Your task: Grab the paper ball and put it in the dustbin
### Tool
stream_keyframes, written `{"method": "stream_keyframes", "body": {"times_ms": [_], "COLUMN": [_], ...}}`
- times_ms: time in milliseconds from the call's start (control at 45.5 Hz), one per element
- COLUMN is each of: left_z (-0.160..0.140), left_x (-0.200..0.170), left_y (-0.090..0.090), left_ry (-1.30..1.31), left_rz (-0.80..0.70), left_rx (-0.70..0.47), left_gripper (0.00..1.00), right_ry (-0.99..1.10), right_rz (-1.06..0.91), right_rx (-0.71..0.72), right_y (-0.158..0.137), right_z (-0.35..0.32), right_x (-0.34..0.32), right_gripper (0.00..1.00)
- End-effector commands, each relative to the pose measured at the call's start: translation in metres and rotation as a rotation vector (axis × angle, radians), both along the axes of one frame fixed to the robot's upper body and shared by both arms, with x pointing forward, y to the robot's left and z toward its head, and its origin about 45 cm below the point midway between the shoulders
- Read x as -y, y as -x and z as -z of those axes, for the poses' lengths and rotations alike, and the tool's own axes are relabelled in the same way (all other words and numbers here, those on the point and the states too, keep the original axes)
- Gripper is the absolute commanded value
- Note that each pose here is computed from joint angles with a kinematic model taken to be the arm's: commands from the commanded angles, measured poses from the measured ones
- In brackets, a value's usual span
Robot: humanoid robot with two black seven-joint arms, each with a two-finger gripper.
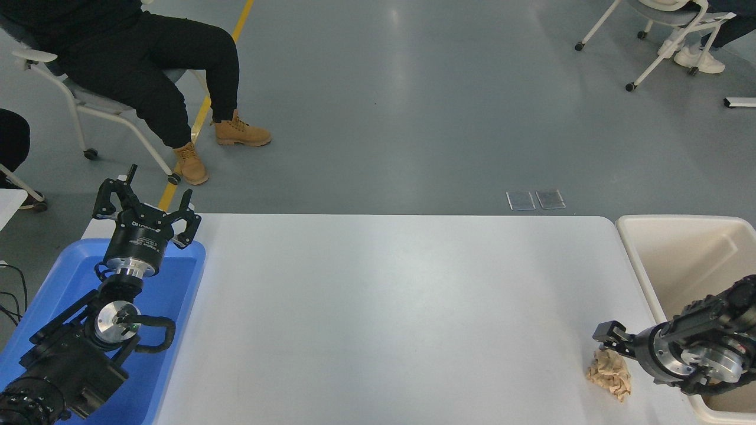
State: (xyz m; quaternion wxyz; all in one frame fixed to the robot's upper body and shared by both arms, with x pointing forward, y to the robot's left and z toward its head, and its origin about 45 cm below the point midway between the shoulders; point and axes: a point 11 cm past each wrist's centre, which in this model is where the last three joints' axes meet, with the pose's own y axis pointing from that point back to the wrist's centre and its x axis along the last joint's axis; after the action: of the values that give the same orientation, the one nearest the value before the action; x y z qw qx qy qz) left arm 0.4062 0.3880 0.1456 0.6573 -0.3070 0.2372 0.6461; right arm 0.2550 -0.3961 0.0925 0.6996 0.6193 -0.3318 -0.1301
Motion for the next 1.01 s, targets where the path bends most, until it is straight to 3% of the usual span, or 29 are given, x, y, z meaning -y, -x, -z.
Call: {"method": "stream_keyframes", "body": {"times_ms": [0,264,374,462,593,703,989], "left_z": [0.000,0.000,0.000,0.000,0.000,0.000,0.000], "left_x": [0.000,0.000,0.000,0.000,0.000,0.000,0.000], "left_y": [0.000,0.000,0.000,0.000,0.000,0.000,0.000], "left_ry": [0.000,0.000,0.000,0.000,0.000,0.000,0.000], "left_rz": [-0.001,-0.001,-0.001,-0.001,0.000,0.000,0.000], "left_rx": [0.000,0.000,0.000,0.000,0.001,0.001,0.001], "left_gripper": [0.99,0.99,0.99,0.99,0.99,0.99,0.99], "right_ry": [-0.010,0.006,0.000,-0.002,-0.003,-0.004,0.021], "right_rz": [0.039,0.049,0.035,0.034,-0.023,-0.045,-0.045], "right_rx": [0.009,0.035,0.034,0.035,0.031,0.030,0.069], "right_y": [0.009,0.012,0.013,0.014,0.014,0.014,0.006], "right_z": [0.013,0.024,0.025,0.027,0.028,0.028,0.022], "right_x": [-0.004,-0.001,-0.004,-0.006,-0.012,-0.014,-0.009], "right_gripper": [1.00,1.00,0.95,0.77,0.25,0.02,0.00]}}
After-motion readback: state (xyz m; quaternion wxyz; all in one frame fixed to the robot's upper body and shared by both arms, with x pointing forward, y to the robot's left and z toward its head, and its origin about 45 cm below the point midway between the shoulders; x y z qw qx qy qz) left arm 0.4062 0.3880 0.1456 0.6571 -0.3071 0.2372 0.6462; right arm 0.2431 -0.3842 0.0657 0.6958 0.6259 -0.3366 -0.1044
